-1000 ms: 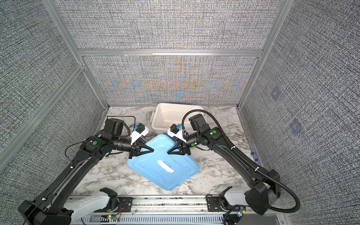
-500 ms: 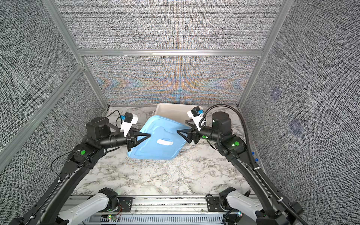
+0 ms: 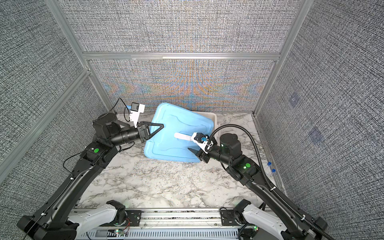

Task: Organize the chemistry lab equipment
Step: 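Swing the lid flat and lower it onto the white bin with both grippers, then align the lid on the bin rim with both grippers holding its edges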

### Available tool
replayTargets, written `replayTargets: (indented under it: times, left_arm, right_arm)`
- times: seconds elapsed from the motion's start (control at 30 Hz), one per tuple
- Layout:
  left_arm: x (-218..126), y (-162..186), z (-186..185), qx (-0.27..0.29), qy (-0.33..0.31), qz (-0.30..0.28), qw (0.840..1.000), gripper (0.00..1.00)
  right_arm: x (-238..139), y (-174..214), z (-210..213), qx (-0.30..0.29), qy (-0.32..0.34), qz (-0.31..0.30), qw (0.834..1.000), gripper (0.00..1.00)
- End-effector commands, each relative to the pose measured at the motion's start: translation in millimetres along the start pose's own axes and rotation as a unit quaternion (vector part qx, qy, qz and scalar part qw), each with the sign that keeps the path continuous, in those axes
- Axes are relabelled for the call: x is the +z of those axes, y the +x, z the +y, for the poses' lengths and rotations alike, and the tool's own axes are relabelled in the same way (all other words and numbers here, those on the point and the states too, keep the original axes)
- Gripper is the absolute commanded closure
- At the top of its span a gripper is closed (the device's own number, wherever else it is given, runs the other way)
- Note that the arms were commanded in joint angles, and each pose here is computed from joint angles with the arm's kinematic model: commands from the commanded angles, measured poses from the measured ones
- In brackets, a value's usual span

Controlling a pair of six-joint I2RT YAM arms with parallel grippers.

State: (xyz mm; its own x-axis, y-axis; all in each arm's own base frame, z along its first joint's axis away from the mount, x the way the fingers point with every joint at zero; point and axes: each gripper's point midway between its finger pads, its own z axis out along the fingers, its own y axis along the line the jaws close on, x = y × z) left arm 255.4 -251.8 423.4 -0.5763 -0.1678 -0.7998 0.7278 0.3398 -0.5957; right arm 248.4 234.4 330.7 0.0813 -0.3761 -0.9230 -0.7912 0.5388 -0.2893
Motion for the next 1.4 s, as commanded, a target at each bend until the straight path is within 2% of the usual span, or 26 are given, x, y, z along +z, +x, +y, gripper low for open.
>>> replayTargets:
  times: [0.0, 0.03, 0.13, 0.2, 0.27, 0.4, 0.47, 0.53, 0.57, 0.67, 0.87, 0.97, 1.1, 1.37]
  left_arm:
    - [6, -18, 2, -0.043, -0.002, -0.025, 0.999, 1.00]
    - [11, -21, 6, -0.060, -0.005, -0.024, 0.998, 1.00]
    - [25, -31, 13, -0.099, 0.010, -0.031, 0.995, 1.00]
    - [35, -38, 19, -0.129, 0.021, -0.041, 0.991, 1.00]
    - [46, -44, 26, -0.152, 0.038, -0.050, 0.986, 1.00]
    - [62, -52, 38, -0.176, 0.067, -0.066, 0.980, 1.00]
    - [68, -56, 49, -0.182, 0.066, -0.071, 0.978, 1.00]
    - [72, -56, 66, -0.197, 0.049, -0.074, 0.976, 1.00]
    - [75, -56, 77, -0.204, 0.043, -0.077, 0.975, 1.00]
    - [84, -56, 101, -0.224, 0.045, -0.085, 0.970, 1.00]
    - [105, -50, 151, -0.283, 0.063, -0.084, 0.953, 1.00]
    - [114, -46, 170, -0.297, 0.069, -0.080, 0.949, 1.00]
    - [118, -30, 200, -0.320, 0.028, -0.056, 0.945, 1.00]
    - [106, -8, 237, -0.351, -0.020, -0.027, 0.936, 0.98]
  right_arm:
    - [-4, 18, -10, 0.034, 0.018, 0.042, 0.998, 0.21]
    - [-9, 8, -17, 0.053, 0.024, 0.037, 0.998, 0.20]
    - [-15, 22, -31, 0.101, 0.043, 0.058, 0.992, 0.20]
    - [-22, 31, -49, 0.156, 0.076, 0.073, 0.982, 0.20]
    - [-27, 40, -68, 0.217, 0.121, 0.094, 0.964, 0.21]
    - [-33, 66, -92, 0.322, 0.163, 0.141, 0.922, 0.20]
    - [-36, 82, -104, 0.392, 0.164, 0.149, 0.893, 0.21]
    - [-38, 96, -115, 0.430, 0.182, 0.166, 0.869, 0.21]
    - [-36, 101, -119, 0.439, 0.185, 0.174, 0.862, 0.20]
    - [-28, 111, -128, 0.457, 0.183, 0.174, 0.853, 0.20]
    - [-17, 120, -148, 0.519, 0.152, 0.129, 0.831, 0.21]
    - [-16, 121, -152, 0.520, 0.145, 0.118, 0.834, 0.20]
    - [-13, 123, -153, 0.517, 0.133, 0.113, 0.838, 0.20]
    - [-2, 144, -160, 0.518, 0.136, 0.135, 0.833, 0.21]
